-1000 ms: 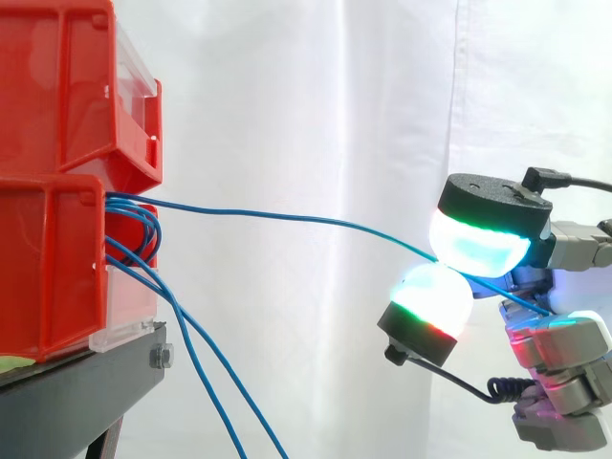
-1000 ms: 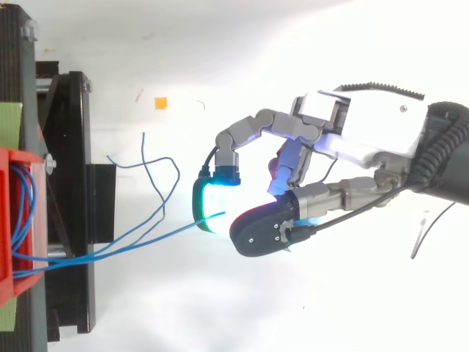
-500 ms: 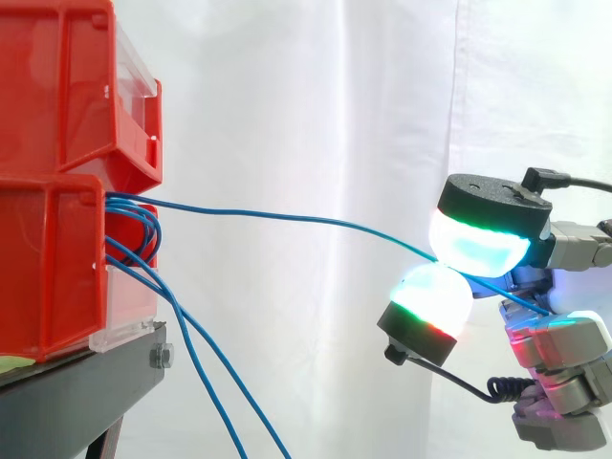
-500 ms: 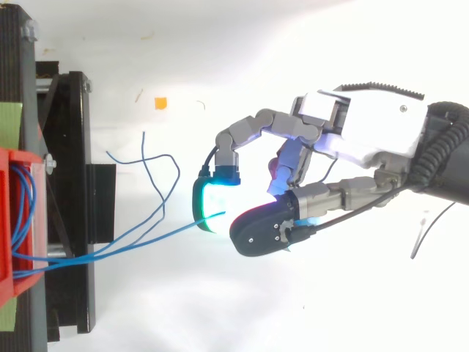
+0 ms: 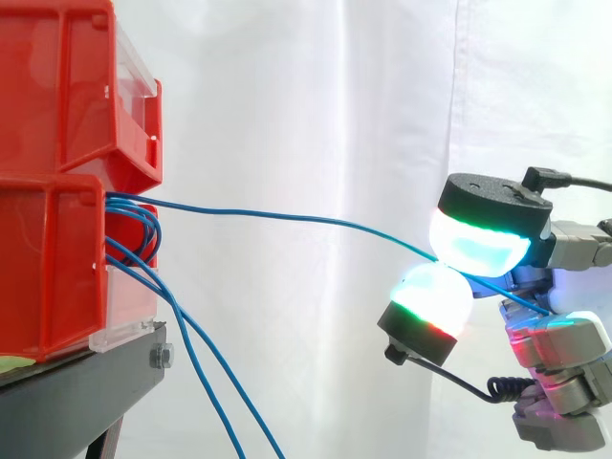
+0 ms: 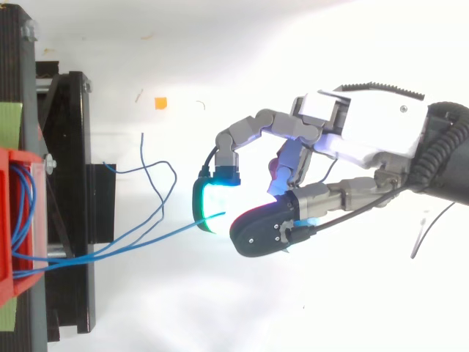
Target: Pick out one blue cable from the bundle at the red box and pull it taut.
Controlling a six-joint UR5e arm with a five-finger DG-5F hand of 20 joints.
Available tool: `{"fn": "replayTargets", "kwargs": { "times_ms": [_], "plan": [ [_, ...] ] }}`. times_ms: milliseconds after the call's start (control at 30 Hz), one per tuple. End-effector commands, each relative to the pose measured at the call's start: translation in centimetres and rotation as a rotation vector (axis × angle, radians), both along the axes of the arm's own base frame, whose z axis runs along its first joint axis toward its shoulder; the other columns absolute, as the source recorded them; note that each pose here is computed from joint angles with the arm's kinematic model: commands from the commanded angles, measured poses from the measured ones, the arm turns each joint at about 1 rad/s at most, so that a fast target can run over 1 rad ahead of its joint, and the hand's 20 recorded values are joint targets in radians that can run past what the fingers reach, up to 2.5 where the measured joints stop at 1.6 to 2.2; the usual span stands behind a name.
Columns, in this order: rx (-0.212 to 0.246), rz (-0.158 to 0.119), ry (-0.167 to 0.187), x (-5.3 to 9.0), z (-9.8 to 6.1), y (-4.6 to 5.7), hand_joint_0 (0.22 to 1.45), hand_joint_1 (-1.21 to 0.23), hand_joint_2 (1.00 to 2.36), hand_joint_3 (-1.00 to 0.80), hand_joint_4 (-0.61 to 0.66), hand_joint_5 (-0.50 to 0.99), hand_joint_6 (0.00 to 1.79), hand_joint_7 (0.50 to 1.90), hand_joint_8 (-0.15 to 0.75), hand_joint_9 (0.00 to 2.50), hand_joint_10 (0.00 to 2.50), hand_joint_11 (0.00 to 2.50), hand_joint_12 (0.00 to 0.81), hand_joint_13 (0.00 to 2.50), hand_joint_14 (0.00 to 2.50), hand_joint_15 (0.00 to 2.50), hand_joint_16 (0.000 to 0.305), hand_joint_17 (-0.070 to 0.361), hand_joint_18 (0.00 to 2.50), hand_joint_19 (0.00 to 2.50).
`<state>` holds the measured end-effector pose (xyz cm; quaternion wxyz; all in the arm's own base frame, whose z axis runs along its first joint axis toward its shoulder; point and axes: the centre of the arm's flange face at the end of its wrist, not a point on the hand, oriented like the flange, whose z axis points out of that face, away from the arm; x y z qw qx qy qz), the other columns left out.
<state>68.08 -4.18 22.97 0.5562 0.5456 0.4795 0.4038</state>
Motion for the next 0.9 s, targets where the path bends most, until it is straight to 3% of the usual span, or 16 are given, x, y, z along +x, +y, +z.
{"fn": "replayTargets", "kwargs": {
  "times_ms": [0,867],
  "plan": [
    [0.001,0.0,-0.001,0.0,0.05,0.02,0.67,-0.63,1.02,-0.28,0.02,-0.12,0.88,1.05,0.337,1.46,0.03,0.88,0.353,1.58,0.0,1.62,0.066,0.148,1.1,1.09],
    [0.001,0.0,-0.001,0.0,0.05,0.02,0.66,-0.63,1.02,-0.28,0.02,-0.12,0.88,1.06,0.34,1.43,0.02,0.86,0.353,1.57,0.01,1.59,0.066,0.149,1.09,1.06]
  ]
}}
